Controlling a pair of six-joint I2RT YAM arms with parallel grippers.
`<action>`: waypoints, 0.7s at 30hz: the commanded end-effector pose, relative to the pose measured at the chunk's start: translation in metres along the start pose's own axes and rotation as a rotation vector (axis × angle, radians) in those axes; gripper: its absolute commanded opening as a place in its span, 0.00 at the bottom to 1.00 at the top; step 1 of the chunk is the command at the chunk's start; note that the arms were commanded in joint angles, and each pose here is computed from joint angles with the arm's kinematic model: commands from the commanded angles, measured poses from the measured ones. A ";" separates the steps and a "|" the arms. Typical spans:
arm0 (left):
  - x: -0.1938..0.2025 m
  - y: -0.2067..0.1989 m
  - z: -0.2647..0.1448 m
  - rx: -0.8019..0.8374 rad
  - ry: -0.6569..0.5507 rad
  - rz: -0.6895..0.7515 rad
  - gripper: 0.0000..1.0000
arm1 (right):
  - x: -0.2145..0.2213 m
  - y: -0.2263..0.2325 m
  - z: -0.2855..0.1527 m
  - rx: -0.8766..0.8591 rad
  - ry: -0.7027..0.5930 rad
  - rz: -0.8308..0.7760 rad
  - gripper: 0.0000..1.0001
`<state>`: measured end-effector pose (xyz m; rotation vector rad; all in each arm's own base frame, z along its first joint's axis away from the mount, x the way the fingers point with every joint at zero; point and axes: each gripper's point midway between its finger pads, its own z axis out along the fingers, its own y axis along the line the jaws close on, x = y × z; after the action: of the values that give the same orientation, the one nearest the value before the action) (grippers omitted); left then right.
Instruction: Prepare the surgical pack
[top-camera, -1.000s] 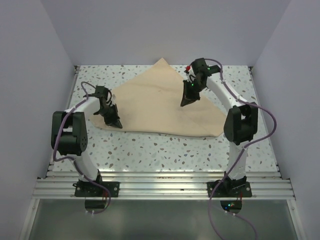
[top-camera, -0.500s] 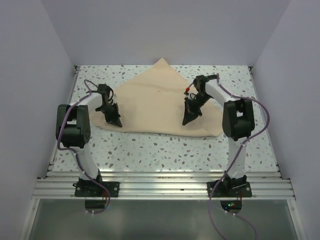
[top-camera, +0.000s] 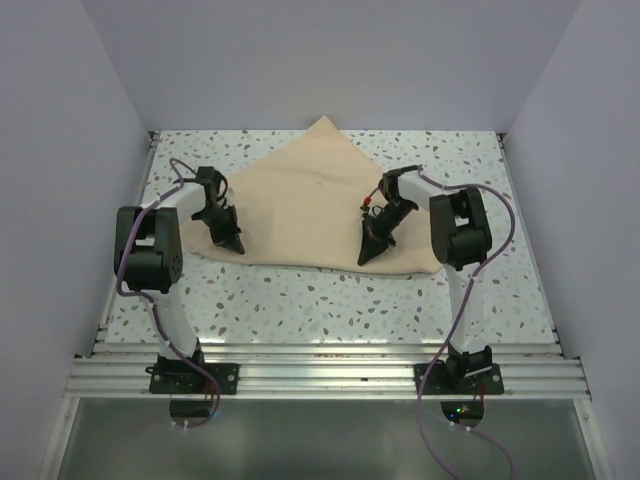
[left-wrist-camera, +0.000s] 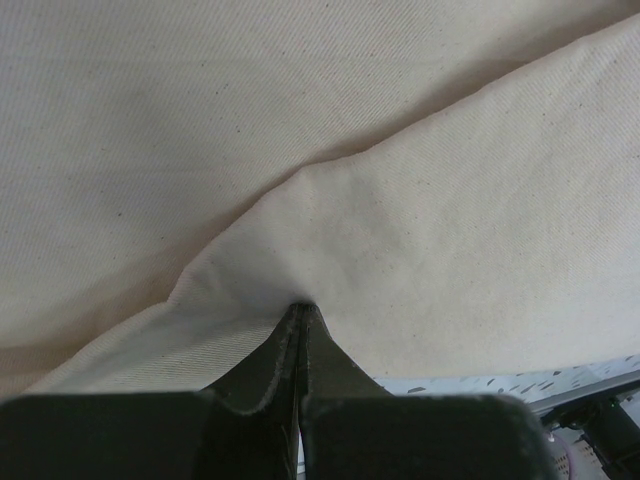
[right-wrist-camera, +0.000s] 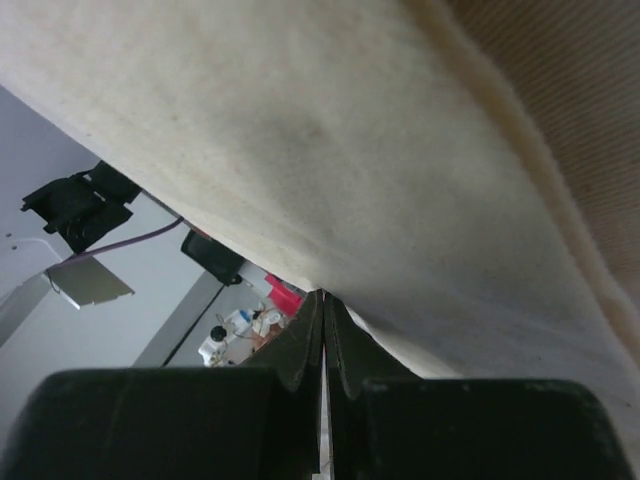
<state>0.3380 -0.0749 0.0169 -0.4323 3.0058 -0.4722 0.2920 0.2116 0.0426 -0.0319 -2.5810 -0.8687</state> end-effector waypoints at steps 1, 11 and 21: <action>-0.009 0.004 0.005 -0.026 -0.016 0.004 0.00 | 0.000 -0.001 0.001 -0.002 0.005 -0.020 0.00; -0.012 0.018 0.008 -0.064 -0.030 -0.024 0.00 | -0.003 -0.053 -0.001 0.146 -0.028 0.051 0.00; -0.006 0.031 0.009 -0.096 -0.033 -0.028 0.00 | 0.004 -0.124 -0.067 0.557 -0.187 0.126 0.00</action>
<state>0.3381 -0.0702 0.0147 -0.4593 3.0052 -0.4675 0.2933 0.1158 0.0144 -0.1109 -2.7665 -0.4011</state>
